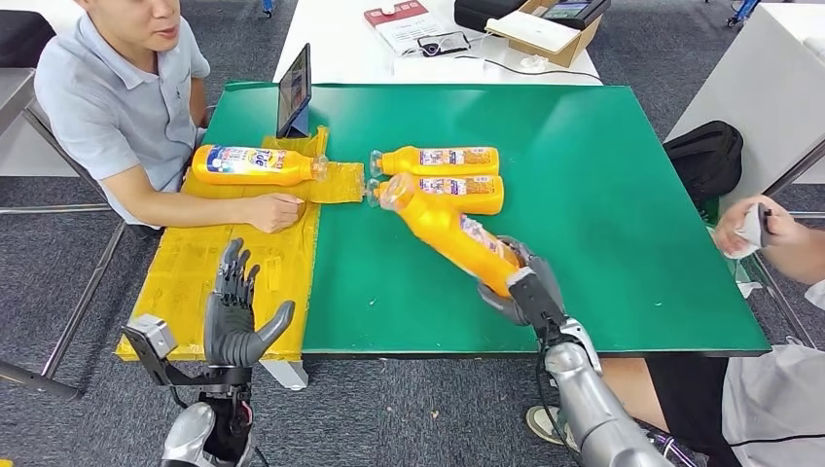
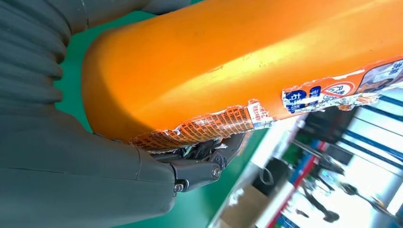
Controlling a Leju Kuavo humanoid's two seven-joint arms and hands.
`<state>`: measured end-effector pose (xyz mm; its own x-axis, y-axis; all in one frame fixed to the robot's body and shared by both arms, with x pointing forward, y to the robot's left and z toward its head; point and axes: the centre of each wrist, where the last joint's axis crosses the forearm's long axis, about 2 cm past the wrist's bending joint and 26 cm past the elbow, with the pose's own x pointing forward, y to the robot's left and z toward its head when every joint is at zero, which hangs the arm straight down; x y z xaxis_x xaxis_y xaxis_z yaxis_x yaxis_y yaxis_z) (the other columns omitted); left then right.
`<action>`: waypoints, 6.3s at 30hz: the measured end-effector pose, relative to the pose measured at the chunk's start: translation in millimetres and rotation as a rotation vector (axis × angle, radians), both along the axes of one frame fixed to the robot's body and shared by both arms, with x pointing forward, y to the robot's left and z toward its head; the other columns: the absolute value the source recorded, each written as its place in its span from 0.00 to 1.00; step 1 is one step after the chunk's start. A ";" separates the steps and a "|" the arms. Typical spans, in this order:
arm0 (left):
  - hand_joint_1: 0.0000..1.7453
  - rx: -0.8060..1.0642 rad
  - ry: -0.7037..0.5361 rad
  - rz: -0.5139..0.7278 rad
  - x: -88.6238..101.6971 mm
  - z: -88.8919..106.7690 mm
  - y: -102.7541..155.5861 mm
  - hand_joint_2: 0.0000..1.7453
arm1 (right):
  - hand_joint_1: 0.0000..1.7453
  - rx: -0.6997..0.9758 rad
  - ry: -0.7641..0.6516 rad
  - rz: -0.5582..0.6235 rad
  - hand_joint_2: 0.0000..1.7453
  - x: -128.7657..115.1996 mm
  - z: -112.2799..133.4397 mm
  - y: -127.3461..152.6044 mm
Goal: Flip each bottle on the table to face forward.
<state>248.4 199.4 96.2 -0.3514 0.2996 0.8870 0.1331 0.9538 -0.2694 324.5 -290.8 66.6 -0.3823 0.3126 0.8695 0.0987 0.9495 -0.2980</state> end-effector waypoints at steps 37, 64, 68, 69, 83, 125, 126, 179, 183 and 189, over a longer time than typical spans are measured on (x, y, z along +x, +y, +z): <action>0.00 0.033 -0.193 -0.394 32.2 49.2 -68.9 1.00 | 1.00 -0.064 -0.141 0.428 1.00 4.3 39.4 160.7; 1.00 0.189 -0.138 -0.301 39.3 49.4 -67.3 1.00 | 0.98 -0.251 -0.093 0.399 1.00 15.1 33.6 175.7; 1.00 0.126 -0.110 -0.356 43.1 50.4 -66.8 1.00 | 0.91 -0.251 -0.085 0.415 1.00 14.2 33.6 181.7; 1.00 0.112 -0.101 -0.372 43.9 50.5 -66.7 1.00 | 0.88 -0.246 -0.080 0.417 1.00 13.5 33.0 183.1; 1.00 -0.016 -0.039 -0.487 48.5 46.7 -65.3 1.00 | 0.00 -0.173 -0.067 0.463 0.00 10.0 30.2 194.7; 1.00 1.605 -0.116 0.176 167.5 75.6 -2.6 1.00 | 0.00 -0.006 -0.143 0.056 0.00 1.7 32.9 178.8; 1.00 1.625 -0.094 0.151 169.4 74.0 -6.4 1.00 | 0.00 -0.002 -0.144 0.057 0.00 2.4 34.3 180.6; 0.00 0.870 0.127 -0.219 117.7 -10.3 -10.3 1.00 | 0.00 -0.020 -0.208 0.197 0.00 -37.0 26.1 102.2; 0.00 0.364 0.145 -0.155 93.2 -15.5 -8.4 1.00 | 0.00 -0.077 -0.215 0.164 0.75 -49.8 21.0 86.9; 0.00 -0.187 0.080 -0.016 36.9 -18.3 12.3 1.00 | 0.00 -0.422 -0.135 0.133 1.00 -56.9 11.3 13.0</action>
<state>285.3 211.7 77.9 -0.2758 0.4666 0.8404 0.1186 0.8841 -0.4519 267.6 -277.8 77.8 -0.5439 0.5689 0.6168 0.0485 0.7551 -0.6538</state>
